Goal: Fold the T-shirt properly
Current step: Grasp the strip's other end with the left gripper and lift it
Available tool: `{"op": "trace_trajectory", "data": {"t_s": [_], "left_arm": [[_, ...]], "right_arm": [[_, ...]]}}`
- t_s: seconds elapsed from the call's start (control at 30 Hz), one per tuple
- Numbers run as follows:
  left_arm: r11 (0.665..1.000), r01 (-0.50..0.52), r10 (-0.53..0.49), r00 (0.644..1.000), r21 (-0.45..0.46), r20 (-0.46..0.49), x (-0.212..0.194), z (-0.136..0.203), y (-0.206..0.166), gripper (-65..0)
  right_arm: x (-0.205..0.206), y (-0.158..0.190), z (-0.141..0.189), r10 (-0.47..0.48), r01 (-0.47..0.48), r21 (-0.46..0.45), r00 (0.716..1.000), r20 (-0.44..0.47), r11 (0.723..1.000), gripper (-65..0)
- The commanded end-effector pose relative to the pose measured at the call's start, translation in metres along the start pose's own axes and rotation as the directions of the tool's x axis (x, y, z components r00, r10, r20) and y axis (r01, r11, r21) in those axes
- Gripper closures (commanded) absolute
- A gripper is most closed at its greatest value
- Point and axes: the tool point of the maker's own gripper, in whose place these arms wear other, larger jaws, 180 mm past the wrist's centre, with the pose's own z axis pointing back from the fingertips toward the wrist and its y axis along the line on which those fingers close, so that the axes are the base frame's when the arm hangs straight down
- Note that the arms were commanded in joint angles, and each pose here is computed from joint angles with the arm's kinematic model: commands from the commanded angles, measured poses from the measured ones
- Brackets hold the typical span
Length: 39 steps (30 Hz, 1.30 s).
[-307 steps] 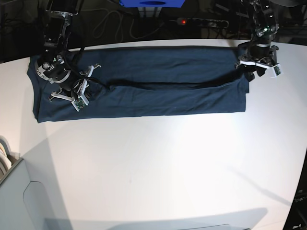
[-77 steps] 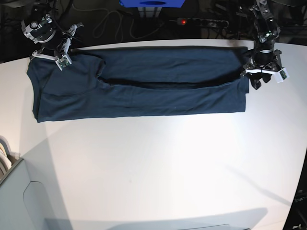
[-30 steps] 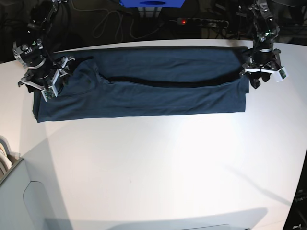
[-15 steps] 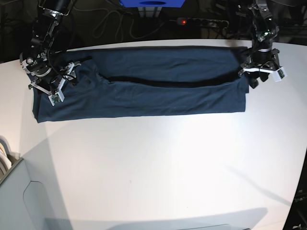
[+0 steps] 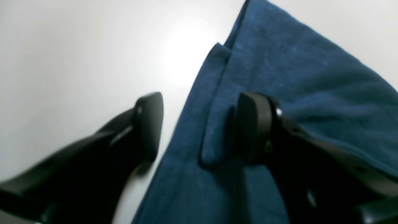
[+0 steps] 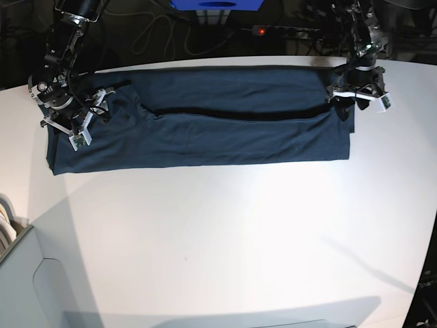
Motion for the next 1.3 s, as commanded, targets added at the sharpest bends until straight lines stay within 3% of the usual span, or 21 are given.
{"op": "trace_trajectory", "data": {"t_s": [0.0, 0.23, 0.6, 0.8, 1.1, 1.27], "left_arm": [[1.000, 0.008, -0.008, 1.000, 0.003, -0.010, -0.001, 0.002, 0.003, -33.8], [1.000, 0.005, -0.005, 1.000, 0.003, -0.011, -0.001, 0.002, 0.003, -20.2], [0.998, 0.025, -0.028, 0.999, -0.061, -0.037, -0.011, -0.001, -0.023, -17.8], [0.998, 0.028, -0.030, 0.999, -0.055, -0.028, -0.008, -0.001, -0.021, 0.0], [0.990, 0.080, -0.072, 0.995, -0.114, 0.069, 0.028, 0.016, -0.043, 0.0], [0.952, 0.138, -0.111, 0.988, -0.275, 0.109, 0.035, 0.036, -0.108, 0.0]], "right_arm": [[0.007, -0.005, 0.003, 0.025, -0.025, -0.007, 1.000, 0.019, 1.000, -40.1], [0.007, -0.004, 0.003, 0.022, -0.022, -0.004, 1.000, 0.021, 1.000, -40.1], [0.006, -0.003, 0.003, 0.022, -0.022, -0.003, 1.000, 0.019, 1.000, -40.1], [0.007, -0.004, 0.004, 0.025, -0.025, -0.006, 1.000, 0.019, 1.000, -40.1], [0.007, -0.004, 0.003, 0.024, -0.023, -0.005, 1.000, 0.020, 1.000, -40.1], [0.007, -0.003, 0.003, 0.022, -0.022, -0.004, 1.000, 0.020, 1.000, -40.1]]}}
